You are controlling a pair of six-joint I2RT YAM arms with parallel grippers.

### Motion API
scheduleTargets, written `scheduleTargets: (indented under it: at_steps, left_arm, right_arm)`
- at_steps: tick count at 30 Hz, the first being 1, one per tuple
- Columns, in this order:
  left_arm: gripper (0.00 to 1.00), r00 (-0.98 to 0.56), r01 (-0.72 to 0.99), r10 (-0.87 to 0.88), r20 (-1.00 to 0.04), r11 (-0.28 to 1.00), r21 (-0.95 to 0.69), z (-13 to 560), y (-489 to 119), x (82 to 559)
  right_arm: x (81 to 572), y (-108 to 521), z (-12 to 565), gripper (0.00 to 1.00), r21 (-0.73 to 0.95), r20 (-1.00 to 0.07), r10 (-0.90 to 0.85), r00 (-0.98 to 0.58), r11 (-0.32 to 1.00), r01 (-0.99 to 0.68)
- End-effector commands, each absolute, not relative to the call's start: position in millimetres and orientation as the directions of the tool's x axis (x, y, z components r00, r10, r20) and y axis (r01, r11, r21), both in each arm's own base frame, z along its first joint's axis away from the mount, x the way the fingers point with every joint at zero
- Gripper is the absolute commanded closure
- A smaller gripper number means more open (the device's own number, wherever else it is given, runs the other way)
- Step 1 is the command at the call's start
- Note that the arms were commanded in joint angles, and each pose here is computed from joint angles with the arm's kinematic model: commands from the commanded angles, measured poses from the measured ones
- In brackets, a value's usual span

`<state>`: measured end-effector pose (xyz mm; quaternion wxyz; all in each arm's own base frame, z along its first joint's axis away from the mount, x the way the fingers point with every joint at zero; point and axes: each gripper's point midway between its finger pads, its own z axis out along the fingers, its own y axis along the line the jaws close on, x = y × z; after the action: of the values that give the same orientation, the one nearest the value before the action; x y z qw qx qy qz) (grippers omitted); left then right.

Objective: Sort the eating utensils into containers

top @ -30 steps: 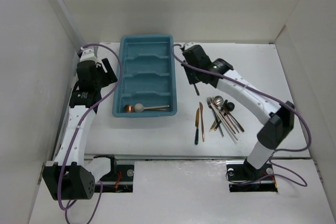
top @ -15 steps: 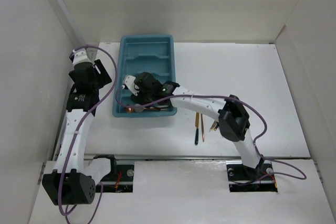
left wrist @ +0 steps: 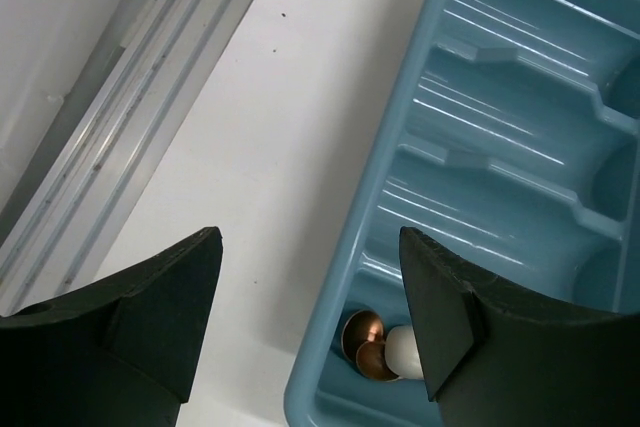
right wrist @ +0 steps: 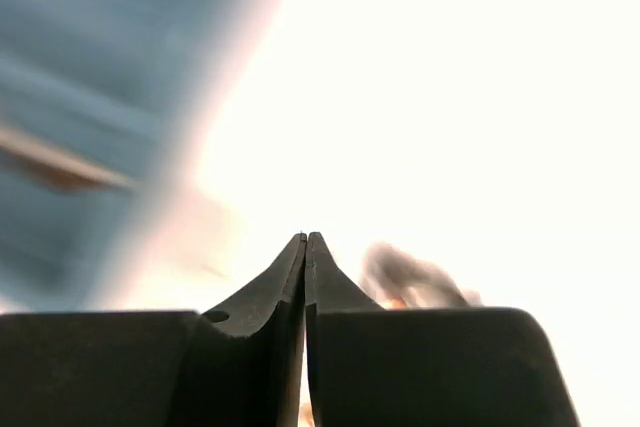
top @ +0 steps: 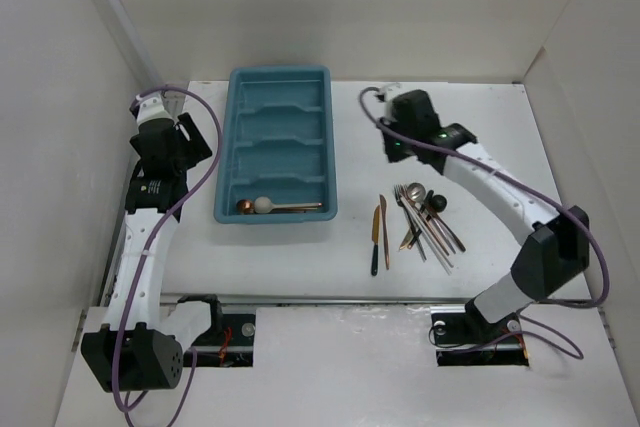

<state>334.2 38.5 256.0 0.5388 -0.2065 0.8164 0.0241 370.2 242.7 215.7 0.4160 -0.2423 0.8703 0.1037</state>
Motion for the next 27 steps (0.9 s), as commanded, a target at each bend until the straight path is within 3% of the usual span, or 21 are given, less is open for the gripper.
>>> scheduleTargets:
  at_steps: [1, 5, 13, 18, 27]
  left_arm:
    - [0.31, -0.289, -0.341, -0.328, -0.9, 0.913, -0.223, 270, 35, 338]
    - [0.31, -0.282, -0.329, -0.328, -0.901, 0.916, -0.23, 270, 33, 340]
    - [0.31, -0.288, -0.312, -0.33, -0.899, 0.92, -0.237, 267, 30, 341]
    - [0.31, -0.285, -0.32, -0.329, -0.9, 0.918, -0.234, 267, 31, 341]
    - [0.31, -0.286, -0.325, -0.32, -0.903, 0.919, -0.223, 267, 33, 340]
  right_arm:
    - [321, 165, 132, 0.92, 0.038, -0.516, -0.233, -0.824, 0.955, -0.293]
    - [296, 92, 96, 0.86, 0.033, -0.404, -0.078, -0.911, 0.994, -0.1]
    - [280, 70, 51, 0.85, 0.003, -0.236, -0.057, -0.97, 0.998, -0.06]
    - [281, 66, 43, 0.84, -0.019, -0.229, -0.058, -0.972, 0.998, -0.055]
    - [279, 58, 29, 0.73, -0.051, -0.2, -0.051, -0.979, 0.998, -0.041]
